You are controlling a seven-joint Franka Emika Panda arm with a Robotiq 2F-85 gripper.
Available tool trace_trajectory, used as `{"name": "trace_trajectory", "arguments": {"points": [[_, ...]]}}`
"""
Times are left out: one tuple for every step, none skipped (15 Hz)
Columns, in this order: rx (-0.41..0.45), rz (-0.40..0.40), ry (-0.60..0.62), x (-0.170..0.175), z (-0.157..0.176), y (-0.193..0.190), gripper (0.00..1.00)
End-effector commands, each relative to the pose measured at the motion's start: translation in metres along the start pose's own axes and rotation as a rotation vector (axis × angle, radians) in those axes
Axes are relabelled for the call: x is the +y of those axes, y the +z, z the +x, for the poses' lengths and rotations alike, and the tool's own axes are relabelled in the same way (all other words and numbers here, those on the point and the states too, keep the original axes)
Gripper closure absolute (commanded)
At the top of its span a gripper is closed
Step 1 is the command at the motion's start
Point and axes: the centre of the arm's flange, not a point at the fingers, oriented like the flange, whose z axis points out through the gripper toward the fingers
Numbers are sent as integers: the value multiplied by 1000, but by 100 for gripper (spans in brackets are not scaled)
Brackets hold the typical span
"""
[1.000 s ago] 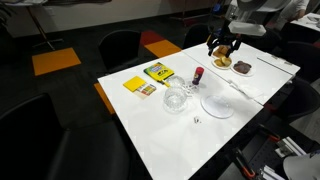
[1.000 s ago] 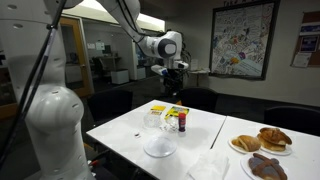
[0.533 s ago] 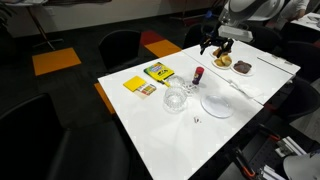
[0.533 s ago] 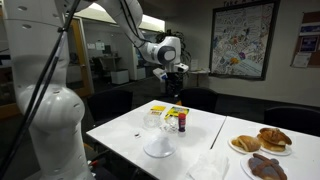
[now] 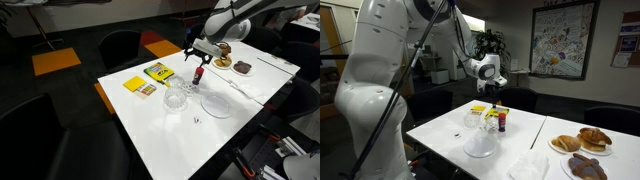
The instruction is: Put the glass lid on the glass bowl
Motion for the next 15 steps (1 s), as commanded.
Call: {"name": "trace_trajectory", "arguments": {"points": [[23,7,85,-31,18,34,0],[23,-3,102,-36,20,39,0],[23,-7,114,-40,23,45,0],[23,-9,124,-44,25,50,0],[3,-8,128,-48,25,52,0],[-18,-6,127,-51,25,56,0],[-34,-10,127,-55,24,59,0],[-57,-15,129,-57,22,61,0],[-76,-19,129,-59,20,65,0],[-90,-23,128,-61,19,67,0],[-100,-32,132,-63,18,69,0],[-104,-40,132,-64,18,71,0],[-107,-52,132,-64,18,74,0],[-102,-60,130,-64,18,76,0],[-99,-70,125,-64,19,79,0]]}}
